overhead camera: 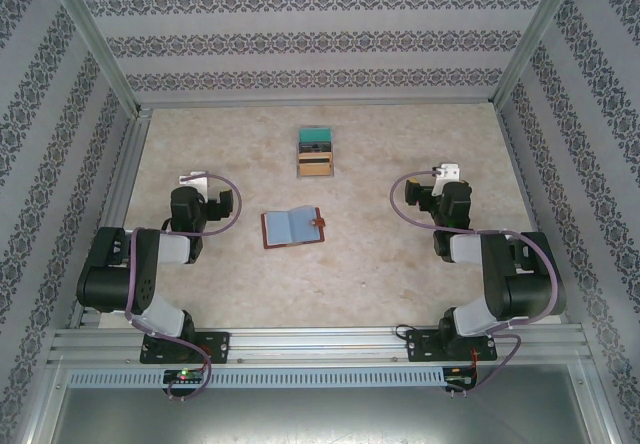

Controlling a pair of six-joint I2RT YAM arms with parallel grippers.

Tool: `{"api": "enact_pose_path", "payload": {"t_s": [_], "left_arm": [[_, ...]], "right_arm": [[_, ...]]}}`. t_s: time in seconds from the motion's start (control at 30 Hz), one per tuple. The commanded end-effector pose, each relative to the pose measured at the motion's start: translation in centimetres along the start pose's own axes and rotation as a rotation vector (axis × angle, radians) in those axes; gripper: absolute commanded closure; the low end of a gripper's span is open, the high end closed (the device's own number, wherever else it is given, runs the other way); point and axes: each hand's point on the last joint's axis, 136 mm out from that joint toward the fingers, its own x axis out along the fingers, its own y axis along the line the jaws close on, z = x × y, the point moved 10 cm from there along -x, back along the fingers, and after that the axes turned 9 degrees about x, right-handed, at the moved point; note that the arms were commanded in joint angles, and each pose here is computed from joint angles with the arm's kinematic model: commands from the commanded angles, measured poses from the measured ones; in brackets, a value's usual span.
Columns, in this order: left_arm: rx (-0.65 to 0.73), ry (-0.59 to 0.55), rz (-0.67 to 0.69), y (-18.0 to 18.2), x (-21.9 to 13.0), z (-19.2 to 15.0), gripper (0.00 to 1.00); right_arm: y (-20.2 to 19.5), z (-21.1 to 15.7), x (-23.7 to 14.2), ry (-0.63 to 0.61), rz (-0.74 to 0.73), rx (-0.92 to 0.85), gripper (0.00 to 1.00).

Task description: Take the credit cards out of the card holder

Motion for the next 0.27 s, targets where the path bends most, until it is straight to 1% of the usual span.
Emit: {"api": "enact_pose_path", "payload": {"t_s": [0.0,0.23], "left_arm": [[0.016,-0.056,-0.009,0.09,0.06,0.89,0.01],[0.016,-0.056,-0.009,0.09,0.08,0.93,0.01]], "right_arm": [[0.39,0.33,-0.15,-0.037,0.018,-0.012,0.02],[0.34,0.35,-0.12,-0.035,0.021,-0.008,0.02]]}}
